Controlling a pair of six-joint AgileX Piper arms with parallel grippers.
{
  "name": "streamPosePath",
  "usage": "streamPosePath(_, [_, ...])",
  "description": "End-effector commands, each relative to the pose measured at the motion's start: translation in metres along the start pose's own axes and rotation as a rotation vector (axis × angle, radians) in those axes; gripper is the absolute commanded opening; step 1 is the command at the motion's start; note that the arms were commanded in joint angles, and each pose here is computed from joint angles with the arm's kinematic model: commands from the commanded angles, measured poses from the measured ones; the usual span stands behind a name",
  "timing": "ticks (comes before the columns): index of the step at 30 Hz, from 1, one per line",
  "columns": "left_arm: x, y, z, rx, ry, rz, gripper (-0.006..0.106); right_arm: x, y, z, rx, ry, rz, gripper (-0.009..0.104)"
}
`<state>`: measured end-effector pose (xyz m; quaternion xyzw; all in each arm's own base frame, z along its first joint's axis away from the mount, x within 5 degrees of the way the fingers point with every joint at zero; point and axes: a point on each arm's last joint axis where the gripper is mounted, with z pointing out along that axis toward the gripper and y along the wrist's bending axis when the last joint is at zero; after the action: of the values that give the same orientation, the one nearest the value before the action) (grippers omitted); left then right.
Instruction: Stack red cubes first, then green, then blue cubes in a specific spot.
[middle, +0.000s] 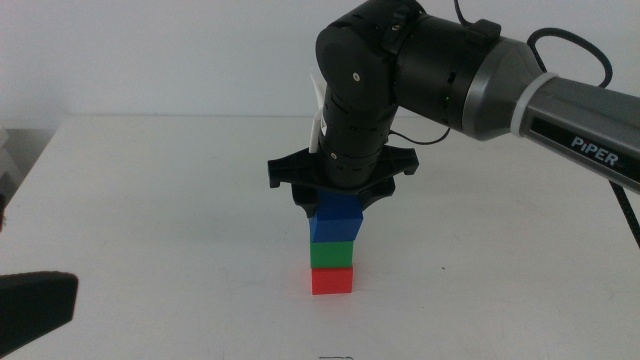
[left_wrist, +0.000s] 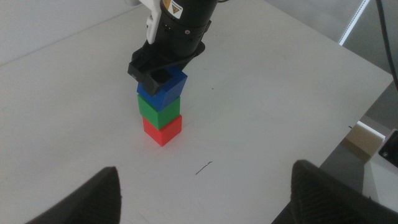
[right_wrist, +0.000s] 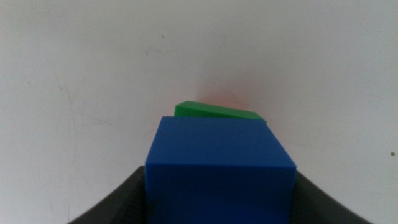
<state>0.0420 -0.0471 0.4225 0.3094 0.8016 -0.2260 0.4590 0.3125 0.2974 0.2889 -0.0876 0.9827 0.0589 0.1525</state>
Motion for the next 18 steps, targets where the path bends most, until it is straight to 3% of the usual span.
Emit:
streamPosePath(1, [-0.011, -0.001, -0.002, 0.013, -0.079, -0.008, 0.094, -0.006, 0.0, -0.032, -0.048, -0.101, -0.012, 0.055])
streamPosePath(7, [-0.011, -0.001, -0.002, 0.013, -0.079, -0.008, 0.094, -0.006, 0.0, -0.032, -0.05, -0.104, -0.012, 0.073])
streamPosePath(18, [-0.011, -0.001, -0.002, 0.013, -0.079, -0.008, 0.094, 0.001, -0.017, -0.096, -0.093, -0.203, -0.026, 0.074])
